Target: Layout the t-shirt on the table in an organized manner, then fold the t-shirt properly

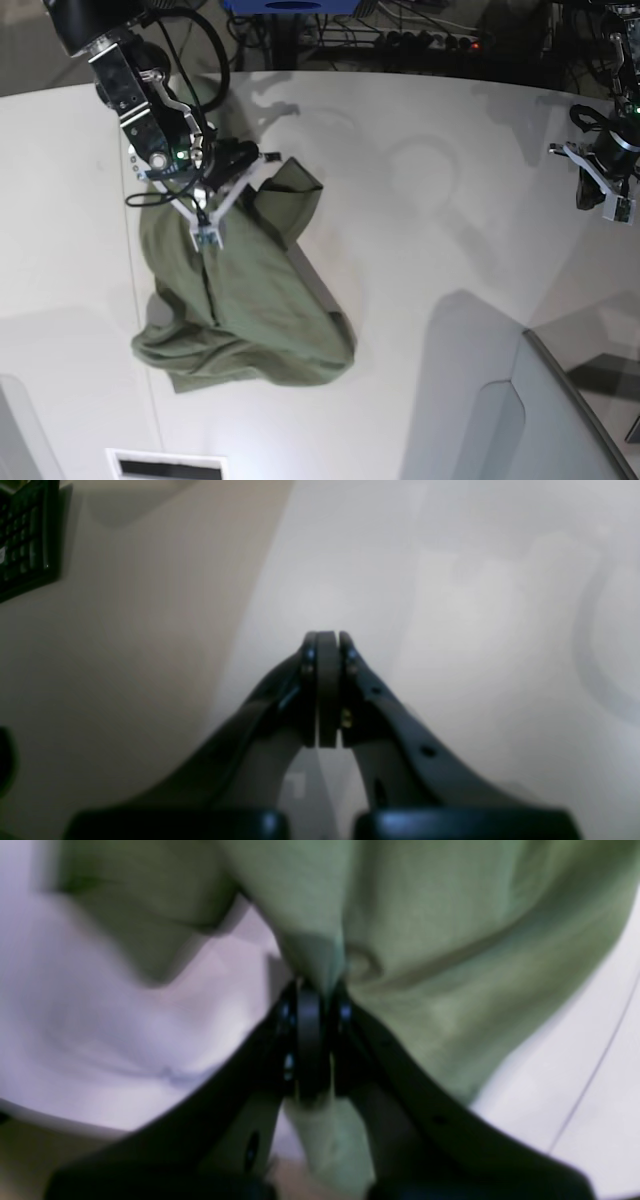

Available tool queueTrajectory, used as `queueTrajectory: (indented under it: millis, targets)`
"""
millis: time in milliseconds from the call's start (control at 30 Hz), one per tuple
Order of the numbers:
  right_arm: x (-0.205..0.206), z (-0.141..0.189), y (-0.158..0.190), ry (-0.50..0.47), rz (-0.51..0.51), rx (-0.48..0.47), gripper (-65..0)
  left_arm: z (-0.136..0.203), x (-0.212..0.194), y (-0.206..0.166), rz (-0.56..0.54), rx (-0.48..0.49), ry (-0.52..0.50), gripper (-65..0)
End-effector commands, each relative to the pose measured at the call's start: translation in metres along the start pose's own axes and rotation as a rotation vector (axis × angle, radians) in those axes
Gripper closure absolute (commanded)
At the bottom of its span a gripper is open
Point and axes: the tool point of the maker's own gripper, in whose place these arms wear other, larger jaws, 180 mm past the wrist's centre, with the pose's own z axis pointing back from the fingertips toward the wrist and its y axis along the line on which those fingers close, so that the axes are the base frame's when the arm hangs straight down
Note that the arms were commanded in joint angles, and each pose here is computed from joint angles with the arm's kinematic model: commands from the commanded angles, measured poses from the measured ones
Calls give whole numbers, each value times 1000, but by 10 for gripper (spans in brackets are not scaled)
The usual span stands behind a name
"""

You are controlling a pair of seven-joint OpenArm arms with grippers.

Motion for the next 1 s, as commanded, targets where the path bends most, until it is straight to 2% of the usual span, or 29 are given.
queueTrajectory:
  millis: [0, 67, 167, 433, 567, 733, 767, 800, 900, 967]
  targets:
    - [25, 15, 14, -79, 7, 35, 0, 2, 15, 10, -15, 19, -43, 0]
    - [30, 34, 36, -92, 25, 94, 0, 0, 17, 7, -16, 12, -46, 0]
    - [32, 58, 76, -127, 107, 190, 0, -5, 17, -14, -40, -43, -40, 0]
    - [38, 92, 182, -198, 306, 400, 0, -16, 29, -32, -49, -86, -62, 0]
    - [47, 82, 220, -187, 368, 424, 0, -15, 41, -26, -54, -70, -88, 0]
    - [54, 51, 238, -242, 438, 451, -11, -10, 65, -29, -81, -72, -148, 0]
    - [54, 46, 240, -239, 438, 467, -30, -9, 66, -29, -82, -72, -151, 0]
    - [53, 40, 242, -221, 426, 481, -78, -9, 67, -28, -84, -72, -151, 0]
    - [58, 41, 250, -173, 377, 558, -311, -10, 68, -27, -83, -69, -154, 0]
    - [67, 52, 254, -182, 363, 604, -429, -10, 68, -27, -82, -68, -154, 0]
